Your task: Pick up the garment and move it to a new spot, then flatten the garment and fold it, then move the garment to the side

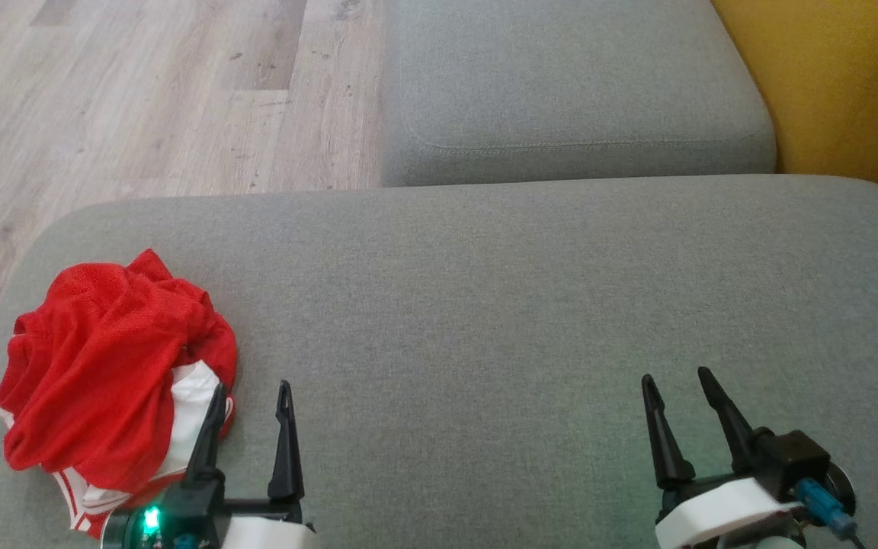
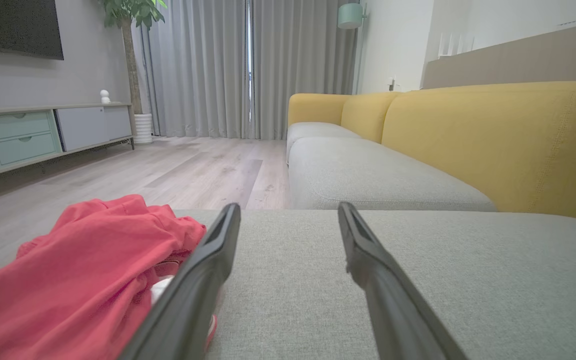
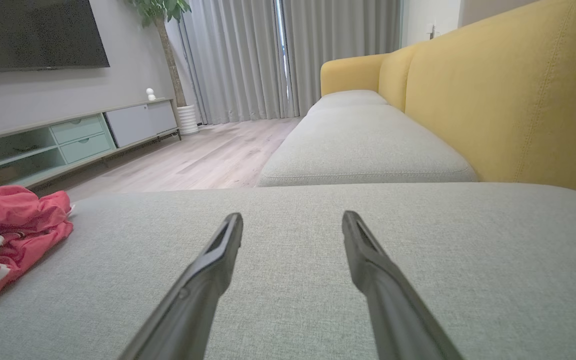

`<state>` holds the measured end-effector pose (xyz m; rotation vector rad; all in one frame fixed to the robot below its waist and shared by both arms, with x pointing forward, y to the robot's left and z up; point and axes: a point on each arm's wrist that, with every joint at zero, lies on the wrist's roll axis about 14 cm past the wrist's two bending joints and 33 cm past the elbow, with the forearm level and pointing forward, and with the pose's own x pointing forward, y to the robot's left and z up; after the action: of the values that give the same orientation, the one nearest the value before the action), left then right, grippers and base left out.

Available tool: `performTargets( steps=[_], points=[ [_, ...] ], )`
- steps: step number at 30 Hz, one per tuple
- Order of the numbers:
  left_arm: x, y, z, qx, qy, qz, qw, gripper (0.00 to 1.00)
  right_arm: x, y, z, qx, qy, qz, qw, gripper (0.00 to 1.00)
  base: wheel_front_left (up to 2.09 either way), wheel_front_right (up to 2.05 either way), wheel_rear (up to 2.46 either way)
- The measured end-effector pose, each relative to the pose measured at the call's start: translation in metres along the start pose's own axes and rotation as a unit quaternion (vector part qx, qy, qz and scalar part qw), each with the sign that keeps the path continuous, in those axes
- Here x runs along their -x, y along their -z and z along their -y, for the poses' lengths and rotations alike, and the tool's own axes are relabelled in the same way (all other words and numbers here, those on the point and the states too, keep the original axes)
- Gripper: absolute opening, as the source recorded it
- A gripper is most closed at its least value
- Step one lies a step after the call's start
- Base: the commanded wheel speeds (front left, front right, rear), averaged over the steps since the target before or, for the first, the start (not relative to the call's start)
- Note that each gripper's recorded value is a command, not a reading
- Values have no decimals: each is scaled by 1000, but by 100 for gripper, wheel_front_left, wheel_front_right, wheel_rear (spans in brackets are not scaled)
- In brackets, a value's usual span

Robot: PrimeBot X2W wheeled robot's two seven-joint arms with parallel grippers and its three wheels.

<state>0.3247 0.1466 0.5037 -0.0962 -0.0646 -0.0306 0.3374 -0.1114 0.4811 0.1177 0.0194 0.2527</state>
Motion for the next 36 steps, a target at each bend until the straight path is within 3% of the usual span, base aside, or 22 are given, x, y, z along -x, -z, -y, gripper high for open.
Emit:
performTargets(
  steps=[5, 24, 36],
  points=[
    [1, -3, 3, -22, 6, 9, 1000, 100, 1, -1, -3, 24, -8, 3, 1000, 100, 0, 0, 0],
    [1, 5, 5, -17, 8, -4, 1000, 100, 6, 4, 4, 23, 4, -4, 1000, 100, 0, 0, 0],
    [15, 12, -20, -5, -36, -14, 999, 100, -6, 9, -15, 25, -30, -15, 999, 100, 0, 0, 0]
  ],
)
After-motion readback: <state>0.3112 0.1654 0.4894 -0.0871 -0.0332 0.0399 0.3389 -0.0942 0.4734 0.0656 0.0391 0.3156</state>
